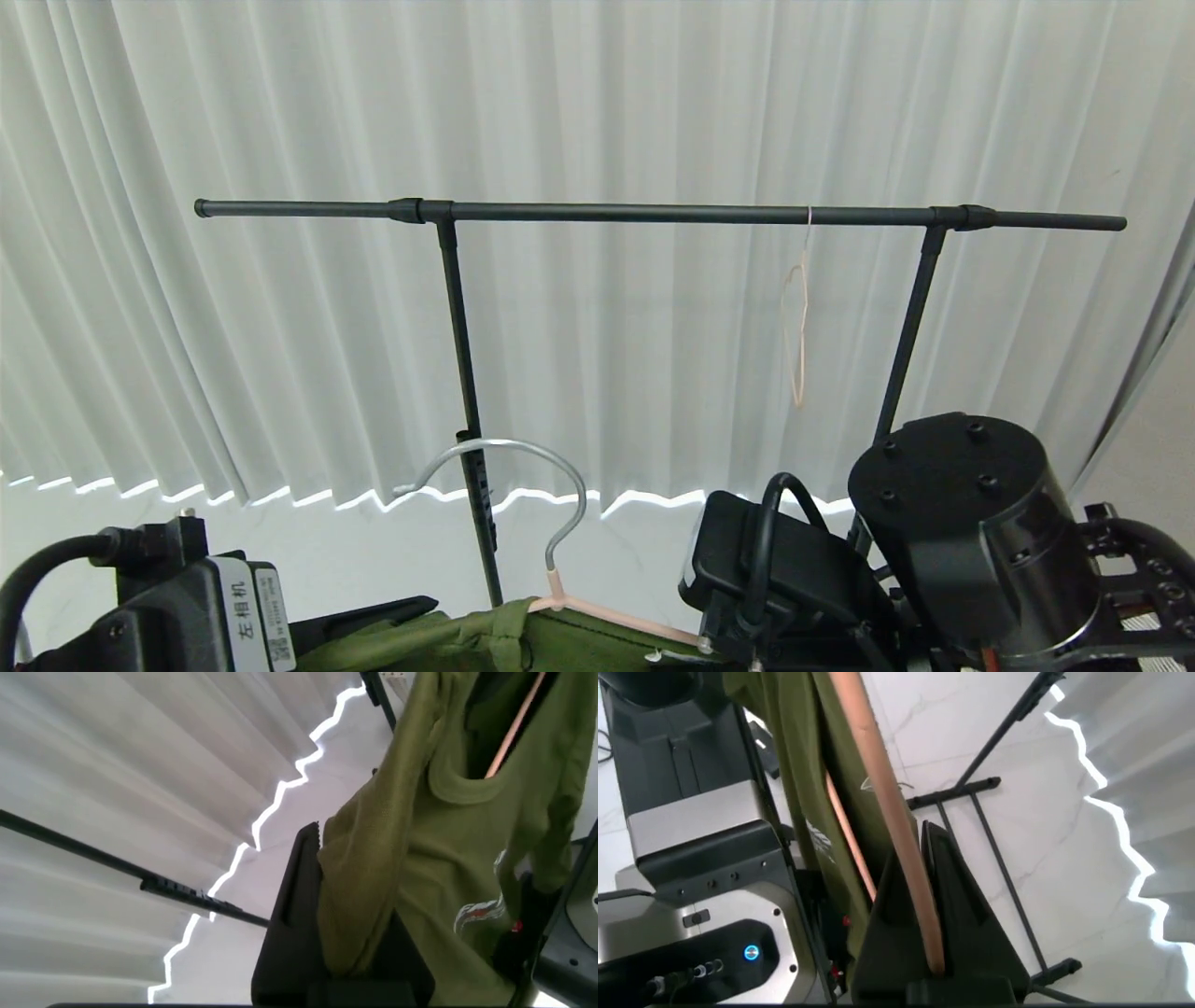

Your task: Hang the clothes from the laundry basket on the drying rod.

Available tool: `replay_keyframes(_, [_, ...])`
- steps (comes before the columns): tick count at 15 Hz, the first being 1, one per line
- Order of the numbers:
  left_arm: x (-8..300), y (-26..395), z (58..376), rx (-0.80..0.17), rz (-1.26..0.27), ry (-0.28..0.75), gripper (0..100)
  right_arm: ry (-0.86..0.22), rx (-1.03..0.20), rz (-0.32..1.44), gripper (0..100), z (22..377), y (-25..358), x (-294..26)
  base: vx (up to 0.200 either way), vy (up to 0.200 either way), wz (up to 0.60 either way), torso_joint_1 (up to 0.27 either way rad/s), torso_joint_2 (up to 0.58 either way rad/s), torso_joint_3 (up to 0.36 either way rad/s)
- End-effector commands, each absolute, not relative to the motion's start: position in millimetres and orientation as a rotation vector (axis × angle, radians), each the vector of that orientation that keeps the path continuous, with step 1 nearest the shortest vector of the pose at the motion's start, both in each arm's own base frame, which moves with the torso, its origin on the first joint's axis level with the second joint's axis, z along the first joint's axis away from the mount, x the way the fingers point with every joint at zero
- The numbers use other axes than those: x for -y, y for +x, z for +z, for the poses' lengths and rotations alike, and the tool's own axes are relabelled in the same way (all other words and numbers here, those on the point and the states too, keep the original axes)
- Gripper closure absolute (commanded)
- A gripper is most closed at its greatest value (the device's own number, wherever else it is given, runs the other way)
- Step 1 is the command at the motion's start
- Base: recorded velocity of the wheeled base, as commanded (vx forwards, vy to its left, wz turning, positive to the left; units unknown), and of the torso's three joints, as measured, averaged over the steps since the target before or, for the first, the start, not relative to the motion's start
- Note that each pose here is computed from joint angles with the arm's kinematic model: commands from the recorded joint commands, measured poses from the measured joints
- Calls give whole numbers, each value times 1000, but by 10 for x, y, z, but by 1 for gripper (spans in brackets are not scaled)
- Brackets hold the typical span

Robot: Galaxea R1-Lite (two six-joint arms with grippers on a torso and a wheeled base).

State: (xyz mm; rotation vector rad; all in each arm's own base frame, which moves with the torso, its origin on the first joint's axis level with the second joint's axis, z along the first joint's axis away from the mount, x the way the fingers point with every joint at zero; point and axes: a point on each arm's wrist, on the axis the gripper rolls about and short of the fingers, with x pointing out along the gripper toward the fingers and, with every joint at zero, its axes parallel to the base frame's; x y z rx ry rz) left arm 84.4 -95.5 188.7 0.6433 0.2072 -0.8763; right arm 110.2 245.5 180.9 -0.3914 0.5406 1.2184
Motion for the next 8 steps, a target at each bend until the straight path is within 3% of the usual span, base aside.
replay_keyframes(1, [954, 845, 1884, -209, -875, 648, 100, -388, -533, 1217, 100, 1829, 1099, -2443, 0, 0, 0, 0, 0, 0])
replay_keyframes(2, [954, 845, 1884, -209, -875, 648, 100, -386, -527, 1219, 100, 1845, 1095, -2433, 0, 0, 0, 0, 0, 0])
replay_keyframes(3, [957, 847, 1882, -211, -875, 647, 0, -384, -519, 1221, 100, 1866, 1087, -2426, 0, 0, 0, 0, 0, 0])
replay_keyframes(8, [926, 834, 1888, -205, -864, 639, 0, -370, -478, 1181, 100, 1984, 1080, -2309, 0, 0, 0, 0, 0, 0])
